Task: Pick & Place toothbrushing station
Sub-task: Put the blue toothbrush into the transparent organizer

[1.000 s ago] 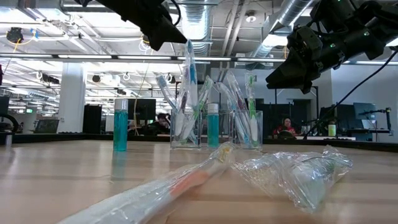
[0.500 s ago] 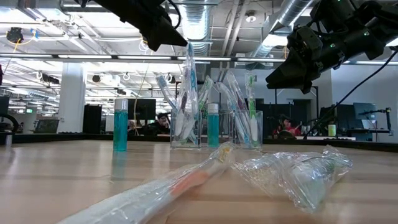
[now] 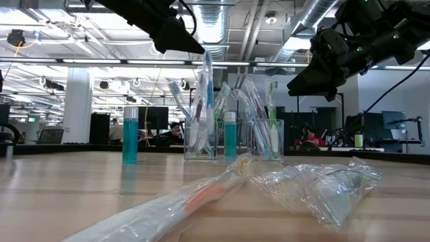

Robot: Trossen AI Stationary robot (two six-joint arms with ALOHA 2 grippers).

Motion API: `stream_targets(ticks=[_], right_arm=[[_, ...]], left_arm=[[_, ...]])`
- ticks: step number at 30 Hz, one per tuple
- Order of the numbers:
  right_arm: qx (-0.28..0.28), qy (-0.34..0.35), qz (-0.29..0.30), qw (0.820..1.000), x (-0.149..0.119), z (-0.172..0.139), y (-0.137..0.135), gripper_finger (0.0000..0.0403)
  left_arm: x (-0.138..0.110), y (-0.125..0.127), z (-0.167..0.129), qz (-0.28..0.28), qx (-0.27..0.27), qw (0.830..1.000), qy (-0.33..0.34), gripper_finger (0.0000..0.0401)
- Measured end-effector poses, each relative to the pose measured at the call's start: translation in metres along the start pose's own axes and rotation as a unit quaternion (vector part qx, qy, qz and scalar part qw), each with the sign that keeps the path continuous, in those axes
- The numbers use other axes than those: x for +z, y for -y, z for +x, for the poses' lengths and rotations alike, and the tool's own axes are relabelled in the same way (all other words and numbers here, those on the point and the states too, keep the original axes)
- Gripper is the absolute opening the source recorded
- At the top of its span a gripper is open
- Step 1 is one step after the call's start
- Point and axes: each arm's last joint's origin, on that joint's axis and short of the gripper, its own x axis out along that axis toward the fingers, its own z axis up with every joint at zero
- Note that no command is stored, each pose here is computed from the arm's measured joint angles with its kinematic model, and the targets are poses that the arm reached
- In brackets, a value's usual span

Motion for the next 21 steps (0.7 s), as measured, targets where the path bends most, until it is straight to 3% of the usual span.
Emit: stream_targets(ticks=[9, 14, 21], right_arm=[[-0.003, 0.001, 0.000, 1.000, 0.000, 0.000, 0.000, 0.0127], [-0.004, 0.001, 0.000, 1.000, 0.000, 0.000, 0.000, 0.0127], [-0.004, 0.001, 0.000, 1.000, 0.000, 0.000, 0.000, 0.0127]], left_arm=[[-0.037, 0.014, 0.003, -0.019, -0.007, 0.999, -0.034, 0.0000], [-0.040, 0.018, 0.002, -0.035, -0.036, 0.999, -0.001, 0.0000], [-0.040, 0.018, 0.002, -0.039, -0.039, 0.998, 0.006, 0.0005]])
